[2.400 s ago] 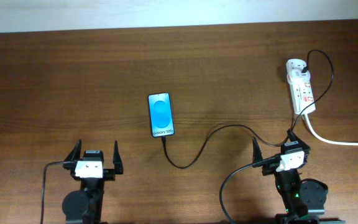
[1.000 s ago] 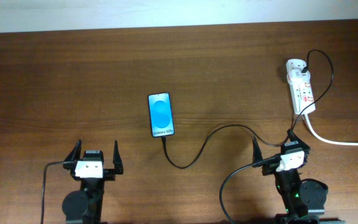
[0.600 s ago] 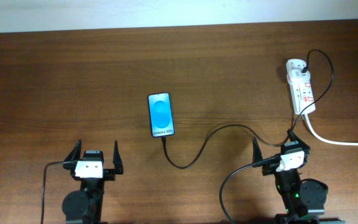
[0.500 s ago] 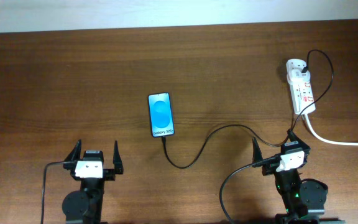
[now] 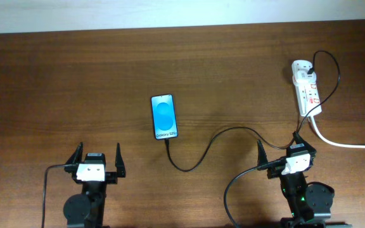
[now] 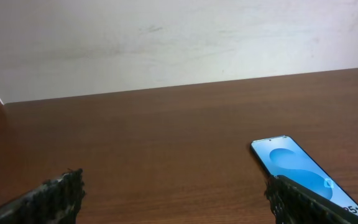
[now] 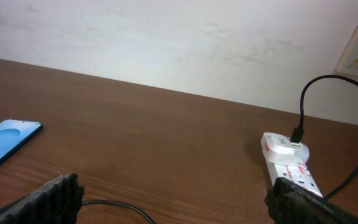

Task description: Plug charger to phone and switch on socket

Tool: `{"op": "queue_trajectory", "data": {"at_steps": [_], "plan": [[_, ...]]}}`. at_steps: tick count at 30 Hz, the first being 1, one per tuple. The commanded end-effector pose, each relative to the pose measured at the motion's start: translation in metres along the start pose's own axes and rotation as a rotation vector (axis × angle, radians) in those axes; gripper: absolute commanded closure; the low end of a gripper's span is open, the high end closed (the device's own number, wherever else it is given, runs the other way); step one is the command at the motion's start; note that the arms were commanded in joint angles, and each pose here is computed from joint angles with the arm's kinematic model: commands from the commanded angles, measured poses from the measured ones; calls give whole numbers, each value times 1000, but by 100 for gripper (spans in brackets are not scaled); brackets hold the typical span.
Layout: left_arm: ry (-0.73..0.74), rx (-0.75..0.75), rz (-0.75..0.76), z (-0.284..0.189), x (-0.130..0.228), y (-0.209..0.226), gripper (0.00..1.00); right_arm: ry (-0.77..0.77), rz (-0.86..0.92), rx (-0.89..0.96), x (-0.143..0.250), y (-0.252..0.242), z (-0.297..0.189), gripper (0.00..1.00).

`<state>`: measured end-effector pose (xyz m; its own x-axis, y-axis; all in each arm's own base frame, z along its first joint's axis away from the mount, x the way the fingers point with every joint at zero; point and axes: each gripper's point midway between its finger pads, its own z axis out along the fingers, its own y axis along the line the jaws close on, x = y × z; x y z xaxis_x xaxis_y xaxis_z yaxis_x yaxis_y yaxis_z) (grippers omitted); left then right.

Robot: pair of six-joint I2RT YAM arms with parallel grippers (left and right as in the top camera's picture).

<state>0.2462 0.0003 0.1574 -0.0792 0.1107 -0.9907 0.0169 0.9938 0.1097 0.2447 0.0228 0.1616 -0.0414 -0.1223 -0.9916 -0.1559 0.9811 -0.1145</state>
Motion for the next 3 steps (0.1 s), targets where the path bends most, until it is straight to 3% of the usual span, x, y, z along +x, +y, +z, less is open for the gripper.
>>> {"op": "queue_trajectory", "data": {"at_steps": [1, 3], "plan": [[-6, 12, 13, 0, 0, -2, 1, -1, 11, -23, 1, 5, 0, 2], [-6, 12, 13, 0, 0, -2, 1, -1, 11, -23, 1, 5, 0, 2]]}}
